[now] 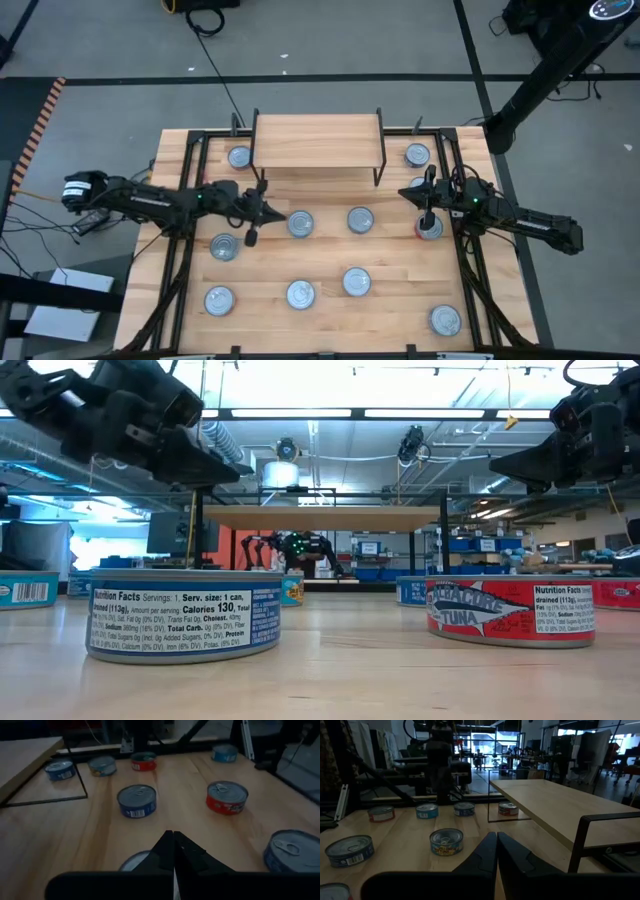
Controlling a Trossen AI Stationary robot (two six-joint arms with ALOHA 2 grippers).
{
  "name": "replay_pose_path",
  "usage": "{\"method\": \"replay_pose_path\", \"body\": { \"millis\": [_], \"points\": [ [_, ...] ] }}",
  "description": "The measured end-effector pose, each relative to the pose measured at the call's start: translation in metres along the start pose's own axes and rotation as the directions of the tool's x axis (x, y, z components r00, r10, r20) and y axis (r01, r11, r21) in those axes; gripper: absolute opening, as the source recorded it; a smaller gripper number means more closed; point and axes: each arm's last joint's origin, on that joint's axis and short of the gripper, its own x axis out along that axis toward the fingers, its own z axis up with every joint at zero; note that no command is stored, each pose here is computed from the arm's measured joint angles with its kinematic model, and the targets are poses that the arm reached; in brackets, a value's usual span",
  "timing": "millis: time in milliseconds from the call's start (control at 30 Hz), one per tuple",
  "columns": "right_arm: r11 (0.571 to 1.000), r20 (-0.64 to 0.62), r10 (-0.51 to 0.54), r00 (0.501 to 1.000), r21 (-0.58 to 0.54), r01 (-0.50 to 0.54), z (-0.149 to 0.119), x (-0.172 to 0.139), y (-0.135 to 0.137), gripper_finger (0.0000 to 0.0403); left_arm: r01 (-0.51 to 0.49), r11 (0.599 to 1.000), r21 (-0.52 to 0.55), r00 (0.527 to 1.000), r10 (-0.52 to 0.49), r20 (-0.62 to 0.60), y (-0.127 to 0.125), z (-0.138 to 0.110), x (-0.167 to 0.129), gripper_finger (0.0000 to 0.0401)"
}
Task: Stack canned seafood by type on shelf
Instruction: Put the yellow blue tuna can on the shelf
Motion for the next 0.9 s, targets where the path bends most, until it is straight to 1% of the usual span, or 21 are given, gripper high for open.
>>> {"method": "replay_pose_path", "body": {
  "millis": [200,400,500,700,800,900],
  "points": [
    [1.0,0.0,0.0,1.0,0.0,0.0,0.0,0.0,0.0,0.0025,0.009,0.999,0.049,0.997,-0.006,-0.075,0.005,0.026,0.022,0.0003],
    [1.0,0.0,0.0,1.0,0.0,0.0,0.0,0.0,0.0,0.0025,-0.028,0.997,0.073,0.985,0.04,-0.17,0.008,0.043,0.045,0.0003],
    [1.0,0.0,0.0,1.0,0.0,0.0,0.0,0.0,0.0,0.0025,-0.023,0.997,0.073,0.977,0.038,-0.209,0.009,0.048,0.054,0.0003],
    [1.0,0.0,0.0,1.0,0.0,0.0,0.0,0.0,0.0,0.0025,-0.021,0.998,0.057,0.97,0.034,-0.24,0.013,0.059,0.074,0.0003],
    [1.0,0.0,0.0,1.0,0.0,0.0,0.0,0.0,0.0,0.0025,-0.023,0.999,0.04,0.968,0.032,-0.248,0.015,0.062,0.088,0.0003],
    [1.0,0.0,0.0,1.0,0.0,0.0,0.0,0.0,0.0,0.0025,-0.006,0.998,0.062,0.966,0.022,-0.258,0.018,0.064,0.105,0.0003]
  ]
}}
